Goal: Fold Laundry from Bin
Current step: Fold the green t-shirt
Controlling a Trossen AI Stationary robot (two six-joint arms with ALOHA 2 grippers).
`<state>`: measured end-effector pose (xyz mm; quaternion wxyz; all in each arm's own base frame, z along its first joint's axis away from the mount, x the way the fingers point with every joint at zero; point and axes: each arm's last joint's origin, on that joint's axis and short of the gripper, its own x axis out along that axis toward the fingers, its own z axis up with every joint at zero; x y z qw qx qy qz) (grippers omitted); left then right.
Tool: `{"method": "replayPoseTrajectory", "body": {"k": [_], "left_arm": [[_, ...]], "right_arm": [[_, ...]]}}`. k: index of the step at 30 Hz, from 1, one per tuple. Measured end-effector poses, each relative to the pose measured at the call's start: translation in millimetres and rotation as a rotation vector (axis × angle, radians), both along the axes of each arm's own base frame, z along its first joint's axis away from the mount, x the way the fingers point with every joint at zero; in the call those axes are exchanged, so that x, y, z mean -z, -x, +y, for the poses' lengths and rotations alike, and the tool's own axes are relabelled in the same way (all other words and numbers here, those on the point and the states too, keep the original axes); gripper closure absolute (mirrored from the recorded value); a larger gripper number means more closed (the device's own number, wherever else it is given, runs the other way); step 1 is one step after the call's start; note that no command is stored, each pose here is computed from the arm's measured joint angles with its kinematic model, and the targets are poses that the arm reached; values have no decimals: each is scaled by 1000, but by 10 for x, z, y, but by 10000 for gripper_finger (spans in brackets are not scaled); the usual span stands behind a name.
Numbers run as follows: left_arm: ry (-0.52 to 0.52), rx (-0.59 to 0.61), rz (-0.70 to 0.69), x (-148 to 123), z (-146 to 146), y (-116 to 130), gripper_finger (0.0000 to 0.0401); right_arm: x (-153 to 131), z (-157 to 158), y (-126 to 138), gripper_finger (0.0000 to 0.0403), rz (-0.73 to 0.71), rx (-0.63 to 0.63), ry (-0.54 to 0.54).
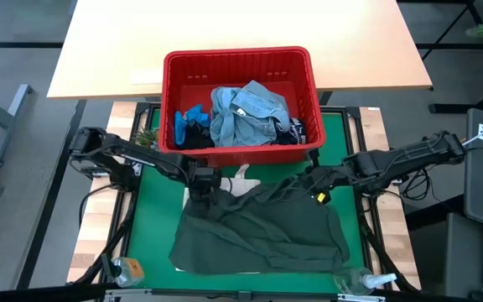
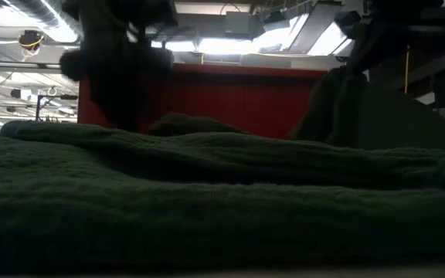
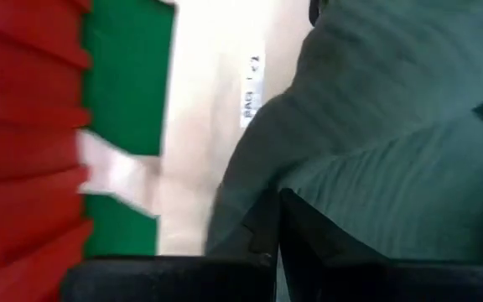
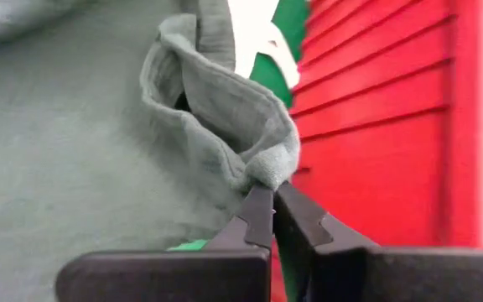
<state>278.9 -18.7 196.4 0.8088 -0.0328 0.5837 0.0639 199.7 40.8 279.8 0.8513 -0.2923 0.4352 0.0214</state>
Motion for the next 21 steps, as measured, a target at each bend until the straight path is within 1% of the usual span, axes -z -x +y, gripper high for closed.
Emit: {"method": "replayPoseTrajectory", "body": {"k": [4,7,9,13,15,18,21], "left_arm": [[8,-21,-31,-245,70,95,401],[21,-36,-52,-363,104,185,401],[19,-49,-46,-415,130,251,401],[21,-88,-49,-480,165,325,401],[43,-99,-39,-485,164,344,401],[81,-92,-22,-480,139,357,401],[91,-75,-22,-480,99,357,401]], "right_arm": [[-160,-46,124,400,-66,32,25],[-195,-76,228,400,-57,42,31],[-188,-90,293,400,-25,54,28],[-150,-111,372,400,42,89,23],[-134,-117,396,400,69,99,23],[-120,-116,417,400,97,97,6],[-115,-108,420,400,107,85,-23]]}}
